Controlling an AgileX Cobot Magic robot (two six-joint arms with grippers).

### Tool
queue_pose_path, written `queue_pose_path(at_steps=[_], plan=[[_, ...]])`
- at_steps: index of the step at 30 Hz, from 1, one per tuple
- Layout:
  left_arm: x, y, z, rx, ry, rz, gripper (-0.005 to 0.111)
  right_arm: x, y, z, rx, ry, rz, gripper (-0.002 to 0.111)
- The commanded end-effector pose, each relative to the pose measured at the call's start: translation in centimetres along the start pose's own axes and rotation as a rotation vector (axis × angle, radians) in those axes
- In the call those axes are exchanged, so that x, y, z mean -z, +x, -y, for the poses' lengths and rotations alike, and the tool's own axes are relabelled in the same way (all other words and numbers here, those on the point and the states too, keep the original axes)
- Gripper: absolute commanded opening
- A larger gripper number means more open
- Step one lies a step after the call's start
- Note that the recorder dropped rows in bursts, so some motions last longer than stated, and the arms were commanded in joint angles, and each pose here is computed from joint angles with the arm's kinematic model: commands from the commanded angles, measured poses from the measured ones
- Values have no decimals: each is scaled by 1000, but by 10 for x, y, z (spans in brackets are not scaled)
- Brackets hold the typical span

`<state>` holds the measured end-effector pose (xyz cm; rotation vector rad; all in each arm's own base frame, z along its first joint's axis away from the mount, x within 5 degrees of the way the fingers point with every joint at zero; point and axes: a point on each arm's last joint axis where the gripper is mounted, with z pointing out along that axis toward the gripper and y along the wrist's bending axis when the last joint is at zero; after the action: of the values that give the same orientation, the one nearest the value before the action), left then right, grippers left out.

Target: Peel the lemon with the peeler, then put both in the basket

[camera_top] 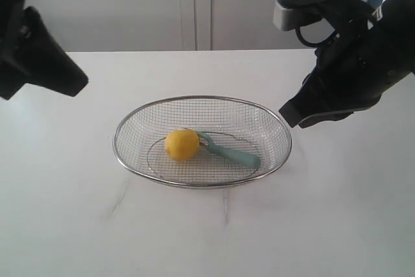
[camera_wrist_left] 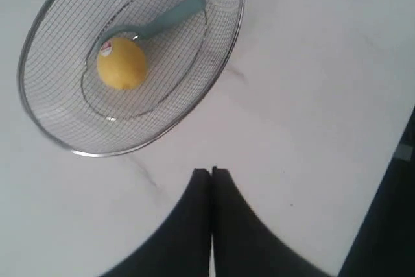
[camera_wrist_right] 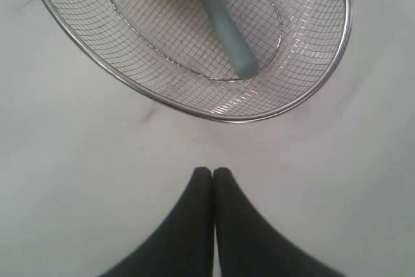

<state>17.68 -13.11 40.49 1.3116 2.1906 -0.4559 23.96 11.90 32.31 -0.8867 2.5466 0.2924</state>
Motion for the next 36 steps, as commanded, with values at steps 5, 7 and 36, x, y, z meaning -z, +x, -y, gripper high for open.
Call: queue_pose_path(at_steps=[5, 7, 36], plan=[[23, 39, 22, 36, -86, -13, 0, 2, 0, 0, 1, 9, 17, 0], [27, 43, 26, 33, -74, -31, 0, 2, 0, 0, 1, 10, 20, 0], [31, 48, 31, 31, -52, -66, 0, 2, -1, 0, -1, 9, 27, 0]])
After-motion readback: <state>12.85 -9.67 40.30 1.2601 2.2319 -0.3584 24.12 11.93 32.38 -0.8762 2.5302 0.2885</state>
